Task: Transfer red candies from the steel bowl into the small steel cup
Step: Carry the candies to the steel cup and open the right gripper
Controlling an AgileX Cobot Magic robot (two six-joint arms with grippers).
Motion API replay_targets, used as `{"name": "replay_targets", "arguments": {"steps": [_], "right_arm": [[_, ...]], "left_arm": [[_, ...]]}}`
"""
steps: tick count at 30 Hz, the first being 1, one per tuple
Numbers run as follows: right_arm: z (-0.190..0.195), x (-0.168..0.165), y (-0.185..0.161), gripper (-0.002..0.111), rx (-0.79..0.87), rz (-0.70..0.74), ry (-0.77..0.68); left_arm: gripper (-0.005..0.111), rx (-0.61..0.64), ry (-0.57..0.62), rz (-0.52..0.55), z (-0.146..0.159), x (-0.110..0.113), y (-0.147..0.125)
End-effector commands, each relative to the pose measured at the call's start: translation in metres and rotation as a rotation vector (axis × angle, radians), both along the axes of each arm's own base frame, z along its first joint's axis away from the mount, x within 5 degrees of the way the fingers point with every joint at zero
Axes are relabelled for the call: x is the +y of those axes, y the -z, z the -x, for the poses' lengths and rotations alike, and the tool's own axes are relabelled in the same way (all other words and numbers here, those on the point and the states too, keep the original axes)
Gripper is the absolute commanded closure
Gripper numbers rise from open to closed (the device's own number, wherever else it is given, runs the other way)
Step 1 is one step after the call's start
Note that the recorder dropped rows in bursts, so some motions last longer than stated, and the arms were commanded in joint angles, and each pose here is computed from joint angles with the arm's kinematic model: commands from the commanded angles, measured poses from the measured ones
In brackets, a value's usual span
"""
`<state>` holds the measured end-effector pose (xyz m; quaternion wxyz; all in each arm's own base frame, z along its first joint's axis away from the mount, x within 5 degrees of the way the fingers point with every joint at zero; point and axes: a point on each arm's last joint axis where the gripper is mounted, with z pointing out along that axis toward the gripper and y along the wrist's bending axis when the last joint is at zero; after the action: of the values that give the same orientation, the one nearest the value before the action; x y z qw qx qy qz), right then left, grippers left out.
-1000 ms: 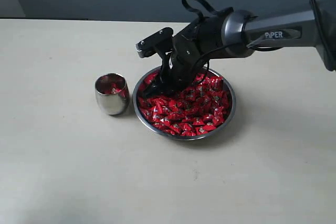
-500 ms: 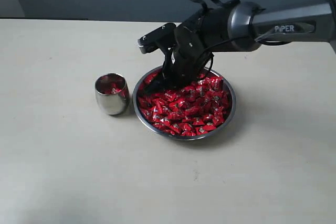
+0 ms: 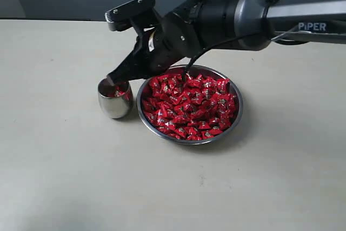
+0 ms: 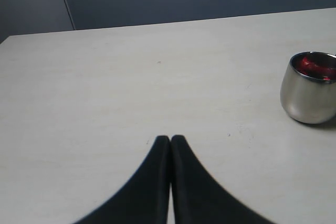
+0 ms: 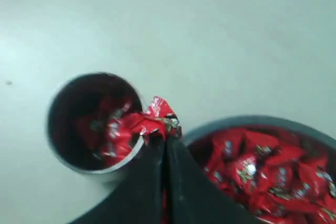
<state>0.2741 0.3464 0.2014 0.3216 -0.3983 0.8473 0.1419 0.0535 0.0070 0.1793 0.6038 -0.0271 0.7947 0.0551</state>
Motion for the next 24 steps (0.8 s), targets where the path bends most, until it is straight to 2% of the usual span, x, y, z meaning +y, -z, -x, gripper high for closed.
{"name": "replay_targets", "arguments": {"steps": [1,12,20,22,24], "right_arm": [[0.014,0.019,-0.004,0.108,-0.060,-0.089,-0.059],[0.014,0.027,0.027,0.108,-0.026,-0.037,-0.073],[0.010,0.032,0.025,0.108,-0.021,-0.027,-0.070],[0.010,0.032,0.024,0.104,-0.017,-0.020,-0.069],[0.010,0.032,0.024,0.095,-0.014,-0.016,-0.068]], "left_arm": [[0.106,-0.018,0.008,-0.002,0.000,0.000,-0.004],[0.106,-0.018,0.008,-0.002,0.000,0.000,-0.004],[0.106,-0.018,0.008,-0.002,0.000,0.000,-0.004],[0.106,-0.018,0.008,-0.002,0.000,0.000,-0.004],[0.106,-0.018,0.008,-0.002,0.000,0.000,-0.004]]}}
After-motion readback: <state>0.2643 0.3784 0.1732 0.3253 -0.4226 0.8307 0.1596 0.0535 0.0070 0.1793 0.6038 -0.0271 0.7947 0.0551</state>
